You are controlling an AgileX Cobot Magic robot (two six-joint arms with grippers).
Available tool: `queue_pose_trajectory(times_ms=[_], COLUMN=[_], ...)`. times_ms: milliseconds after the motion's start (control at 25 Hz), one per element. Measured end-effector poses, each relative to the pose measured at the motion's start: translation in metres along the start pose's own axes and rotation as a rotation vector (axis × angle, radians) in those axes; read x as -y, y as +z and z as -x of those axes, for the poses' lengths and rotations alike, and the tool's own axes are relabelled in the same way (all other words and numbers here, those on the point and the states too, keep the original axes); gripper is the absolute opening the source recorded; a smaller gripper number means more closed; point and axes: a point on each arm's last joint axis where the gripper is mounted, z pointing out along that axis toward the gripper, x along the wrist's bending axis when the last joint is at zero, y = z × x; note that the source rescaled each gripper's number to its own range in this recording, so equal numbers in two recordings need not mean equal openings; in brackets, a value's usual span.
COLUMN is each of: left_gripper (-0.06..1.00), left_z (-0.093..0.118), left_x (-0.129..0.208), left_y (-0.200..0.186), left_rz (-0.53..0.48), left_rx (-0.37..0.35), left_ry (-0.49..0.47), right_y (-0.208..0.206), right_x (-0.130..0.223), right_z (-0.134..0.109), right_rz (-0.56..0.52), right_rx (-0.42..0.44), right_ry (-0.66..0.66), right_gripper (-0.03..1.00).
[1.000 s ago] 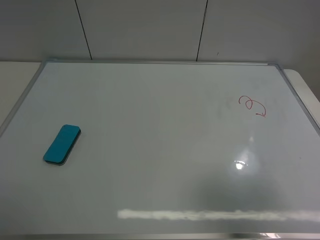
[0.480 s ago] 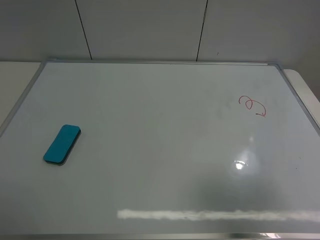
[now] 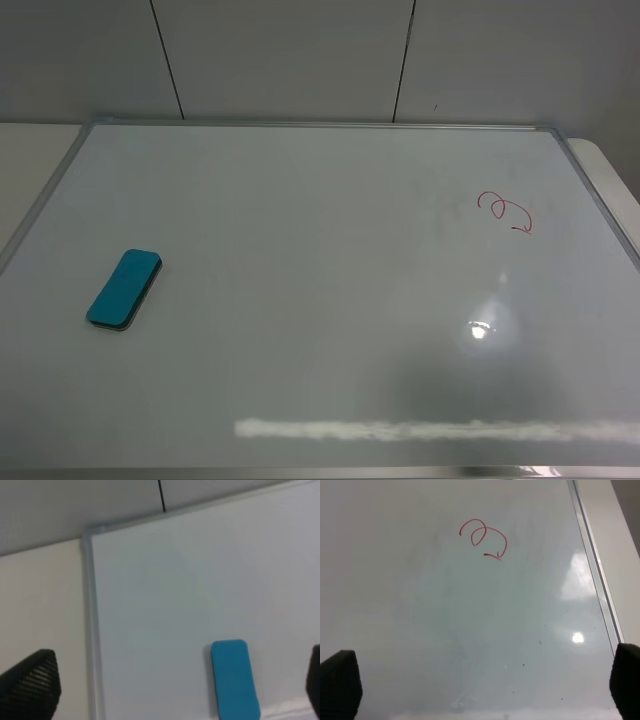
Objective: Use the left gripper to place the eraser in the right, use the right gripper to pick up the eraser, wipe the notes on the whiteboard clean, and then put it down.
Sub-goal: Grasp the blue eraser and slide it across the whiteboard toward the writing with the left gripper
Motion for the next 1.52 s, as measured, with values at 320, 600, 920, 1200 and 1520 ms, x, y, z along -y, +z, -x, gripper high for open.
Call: queue_pose_trajectory(times_ms=[320,600,920,1200,1520], left_gripper=[1.0,1.0,0.87,0.05,0.01], left_z=[0.007,0.015,0.02,0.023,0.035], left_x=[-0.026,0.0,0.022,0.035,0.043], left_y=[0.119,0.18,0.215,0.222,0.233], left_rz=[-0.429,-0.676,-0.779,-0.892,-0.923], left_rx=[0.095,0.122,0.102,0.071,0.161], left_ry=[-0.03,-0.054,-0.125,-0.233,-0.296], right_y=[0.0,0.0,0.0,0.0,0.0], right_x=[0.0,0.0,0.0,0.0,0.0], right_z=[0.0,0.0,0.0,0.0,0.0], right_rz=[0.0,0.0,0.0,0.0,0.0], right_rx=[0.0,0.0,0.0,0.0,0.0], right_ry=[0.0,0.0,0.0,0.0,0.0], right_gripper=[1.0,1.0,1.0,1.0,1.0])
